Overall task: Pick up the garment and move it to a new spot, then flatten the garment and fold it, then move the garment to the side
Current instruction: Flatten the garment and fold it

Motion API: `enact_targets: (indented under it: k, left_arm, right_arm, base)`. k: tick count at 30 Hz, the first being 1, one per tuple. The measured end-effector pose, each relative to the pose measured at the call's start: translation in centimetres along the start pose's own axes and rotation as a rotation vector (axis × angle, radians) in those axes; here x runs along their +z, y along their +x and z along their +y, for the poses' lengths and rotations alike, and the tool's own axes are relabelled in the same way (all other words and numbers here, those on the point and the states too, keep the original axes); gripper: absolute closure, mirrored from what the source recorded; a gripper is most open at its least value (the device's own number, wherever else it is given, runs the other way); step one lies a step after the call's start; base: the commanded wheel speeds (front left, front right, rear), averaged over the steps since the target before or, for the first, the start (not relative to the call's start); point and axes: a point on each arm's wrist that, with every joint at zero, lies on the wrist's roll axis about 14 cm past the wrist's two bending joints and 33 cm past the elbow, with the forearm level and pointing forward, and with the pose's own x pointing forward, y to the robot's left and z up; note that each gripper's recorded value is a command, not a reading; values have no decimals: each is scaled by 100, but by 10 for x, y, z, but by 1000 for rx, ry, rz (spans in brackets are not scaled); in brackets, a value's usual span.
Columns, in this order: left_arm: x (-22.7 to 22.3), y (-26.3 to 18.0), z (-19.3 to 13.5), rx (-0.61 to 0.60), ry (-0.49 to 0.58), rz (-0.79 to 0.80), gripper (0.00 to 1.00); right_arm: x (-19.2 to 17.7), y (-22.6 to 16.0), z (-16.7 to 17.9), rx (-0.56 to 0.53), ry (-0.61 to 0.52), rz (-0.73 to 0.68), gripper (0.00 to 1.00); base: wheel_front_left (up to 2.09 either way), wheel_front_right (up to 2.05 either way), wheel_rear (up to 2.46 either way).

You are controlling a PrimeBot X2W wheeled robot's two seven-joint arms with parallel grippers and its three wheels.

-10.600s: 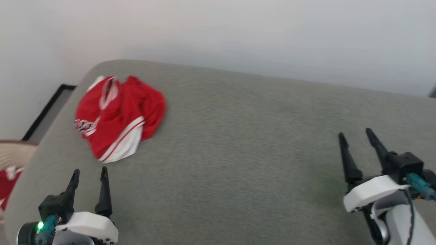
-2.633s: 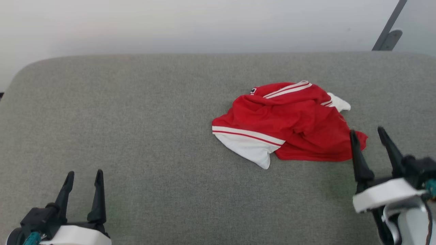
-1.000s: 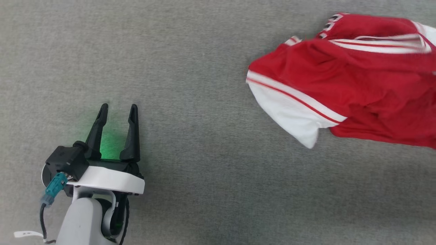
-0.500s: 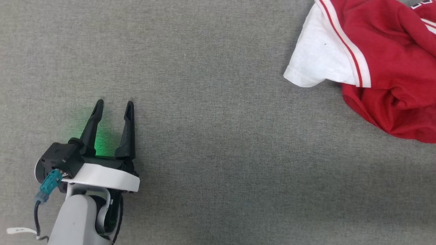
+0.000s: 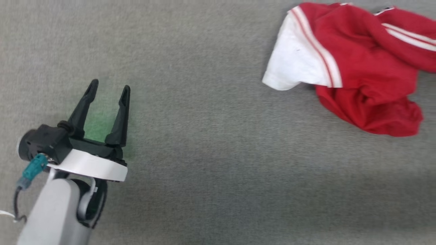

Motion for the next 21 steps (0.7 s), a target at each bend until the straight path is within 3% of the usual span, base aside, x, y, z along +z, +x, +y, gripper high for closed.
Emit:
enact_targets:
  k: [6, 10, 21]
  left_arm:
    - [28, 24, -34, -211, 74, -27, 0]
    - [40, 52, -69, -352, 22, 73, 0]
    - [-8, 72, -155, -645, -145, 772, 0]
  right_arm:
    - [-14, -39, 6, 27, 48, -49, 0]
    - [-21, -64, 13, 52, 73, -69, 0]
    - [-25, -112, 12, 36, 86, -112, 0]
  base:
    - [0, 0, 0]
    - [0, 0, 0]
    - [0, 0, 0]
